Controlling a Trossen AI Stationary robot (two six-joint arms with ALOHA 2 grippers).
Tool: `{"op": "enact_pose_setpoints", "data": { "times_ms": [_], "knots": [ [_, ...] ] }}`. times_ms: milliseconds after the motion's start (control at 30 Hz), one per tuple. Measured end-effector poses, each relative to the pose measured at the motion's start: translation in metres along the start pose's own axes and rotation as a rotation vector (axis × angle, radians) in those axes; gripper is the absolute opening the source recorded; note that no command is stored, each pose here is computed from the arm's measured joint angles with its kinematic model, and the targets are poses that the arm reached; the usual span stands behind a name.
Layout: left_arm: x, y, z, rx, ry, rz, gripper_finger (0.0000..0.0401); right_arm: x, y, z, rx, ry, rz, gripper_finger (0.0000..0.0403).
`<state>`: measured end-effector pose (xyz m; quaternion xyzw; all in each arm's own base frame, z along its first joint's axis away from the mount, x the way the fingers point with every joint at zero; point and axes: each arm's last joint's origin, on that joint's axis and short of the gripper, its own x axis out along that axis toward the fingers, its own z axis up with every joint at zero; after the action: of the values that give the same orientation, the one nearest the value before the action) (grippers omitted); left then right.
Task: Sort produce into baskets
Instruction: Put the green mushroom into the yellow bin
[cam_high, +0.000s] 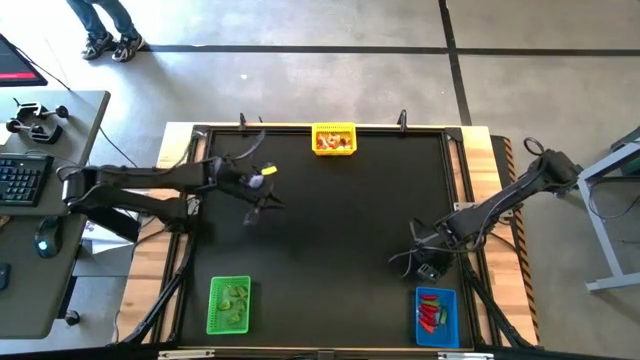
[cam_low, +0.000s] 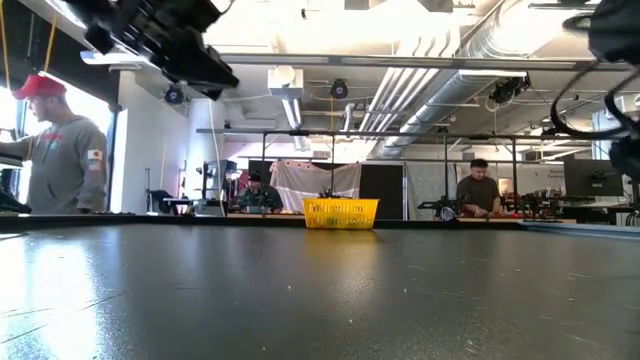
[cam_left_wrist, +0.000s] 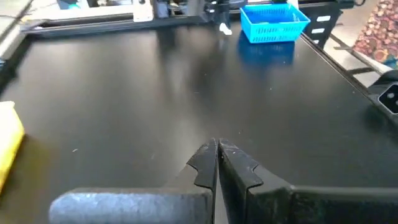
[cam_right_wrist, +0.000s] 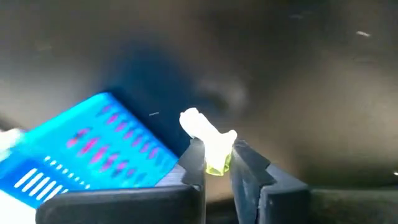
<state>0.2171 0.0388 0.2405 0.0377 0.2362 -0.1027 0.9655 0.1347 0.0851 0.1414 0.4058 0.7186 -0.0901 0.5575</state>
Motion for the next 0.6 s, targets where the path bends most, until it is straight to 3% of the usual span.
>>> {"op": "enact_pose_setpoints", "data": {
  "times_ms": [167, 367, 600],
  "knots": [
    [-0.028, -0.005, 0.005, 0.007, -0.041, 0.030, 0.0001, -0.021, 0.016, 0.006, -0.099, -0.050, 0.053, 0.0036],
    [-0.053, -0.011, 0.005, 0.026, -0.110, 0.072, 0.0001, -0.047, 0.018, 0.037, -0.218, -0.350, 0.041, 0.0032],
    [-0.060, -0.016, -0.023, -0.023, -0.195, 0.121, 0.0001, -0.074, 0.010, 0.083, -0.346, -0.757, -0.048, 0.0030]
  ]
}}
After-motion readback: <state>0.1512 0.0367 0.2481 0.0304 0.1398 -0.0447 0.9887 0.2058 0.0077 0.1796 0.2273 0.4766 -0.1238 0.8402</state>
